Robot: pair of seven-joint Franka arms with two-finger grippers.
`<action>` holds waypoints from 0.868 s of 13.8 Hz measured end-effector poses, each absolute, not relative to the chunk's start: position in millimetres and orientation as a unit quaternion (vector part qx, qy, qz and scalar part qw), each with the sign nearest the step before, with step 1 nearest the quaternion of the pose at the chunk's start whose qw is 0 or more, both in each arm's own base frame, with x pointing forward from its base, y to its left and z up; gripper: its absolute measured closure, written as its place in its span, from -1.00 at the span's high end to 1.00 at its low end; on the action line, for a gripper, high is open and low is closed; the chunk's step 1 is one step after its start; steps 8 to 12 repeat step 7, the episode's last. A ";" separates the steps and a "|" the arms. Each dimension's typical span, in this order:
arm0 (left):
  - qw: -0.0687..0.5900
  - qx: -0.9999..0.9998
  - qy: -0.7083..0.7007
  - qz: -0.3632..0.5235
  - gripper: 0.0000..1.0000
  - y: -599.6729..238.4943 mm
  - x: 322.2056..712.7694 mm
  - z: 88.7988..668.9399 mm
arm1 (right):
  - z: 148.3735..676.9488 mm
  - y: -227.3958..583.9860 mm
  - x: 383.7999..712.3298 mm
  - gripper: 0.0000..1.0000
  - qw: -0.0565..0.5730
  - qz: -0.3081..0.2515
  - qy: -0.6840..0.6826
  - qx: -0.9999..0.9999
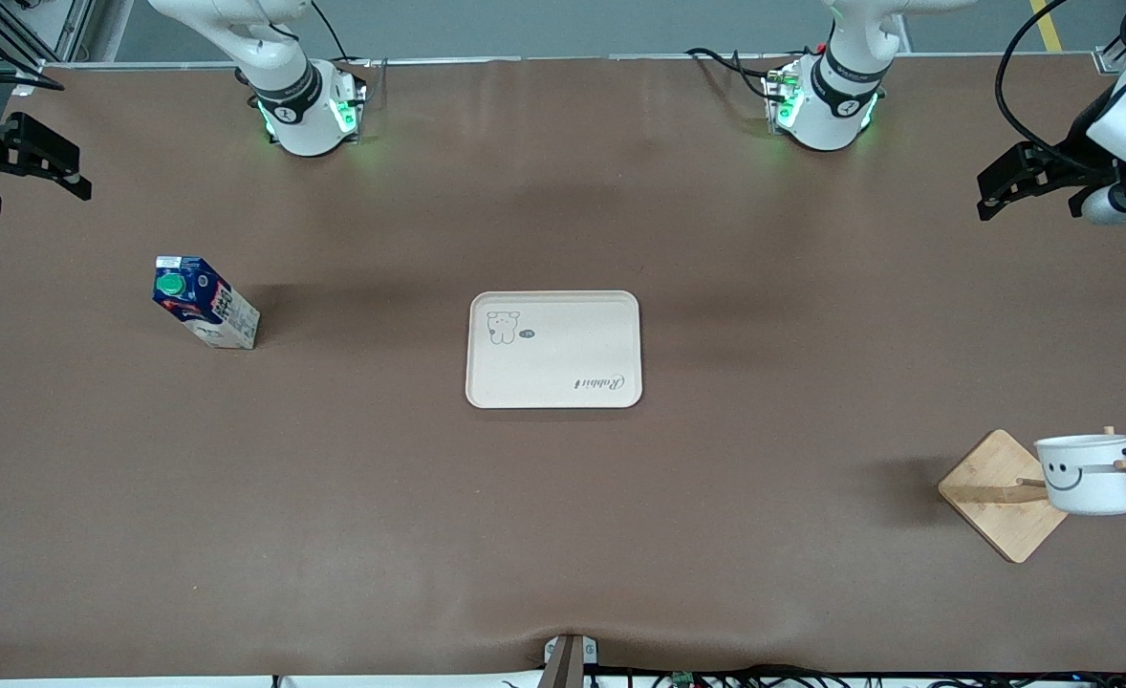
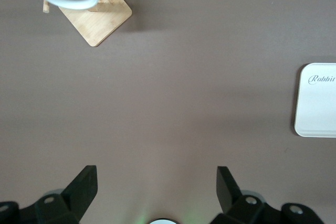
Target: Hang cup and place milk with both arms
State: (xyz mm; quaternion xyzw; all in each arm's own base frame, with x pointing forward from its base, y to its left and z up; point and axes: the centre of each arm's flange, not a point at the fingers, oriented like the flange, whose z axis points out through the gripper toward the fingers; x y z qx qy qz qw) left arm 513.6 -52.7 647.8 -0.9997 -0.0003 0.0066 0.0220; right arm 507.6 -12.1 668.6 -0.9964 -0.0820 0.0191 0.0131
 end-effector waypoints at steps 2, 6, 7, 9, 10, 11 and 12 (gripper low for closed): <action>0.022 -1.000 0.000 0.004 1.00 -53.7 513.5 649.9 | 666.9 -12.2 508.6 1.00 0.013 0.021 -0.082 -0.996; 0.021 -1.000 0.000 -0.002 1.00 -53.5 513.6 655.9 | 666.4 -12.1 508.7 1.00 0.013 0.022 -0.082 -0.996; 0.021 -1.000 0.000 -0.003 1.00 -53.3 513.6 657.3 | 666.4 -11.9 508.7 1.00 0.013 0.022 -0.082 -0.996; 0.021 -1.000 0.000 -0.003 1.00 -53.3 513.6 657.3 | 666.4 -11.9 508.7 1.00 0.013 0.022 -0.082 -0.996; 0.021 -1.000 0.000 -0.003 1.00 -53.3 513.6 657.3 | 666.4 -11.9 508.7 1.00 0.013 0.022 -0.082 -0.996; 0.021 -1.000 0.000 -0.003 1.00 -53.3 513.6 657.3 | 666.4 -11.9 508.7 1.00 0.013 0.022 -0.082 -0.996; 0.021 -1.000 0.000 -0.003 1.00 -53.3 513.6 657.3 | 666.4 -11.9 508.7 1.00 0.013 0.022 -0.082 -0.996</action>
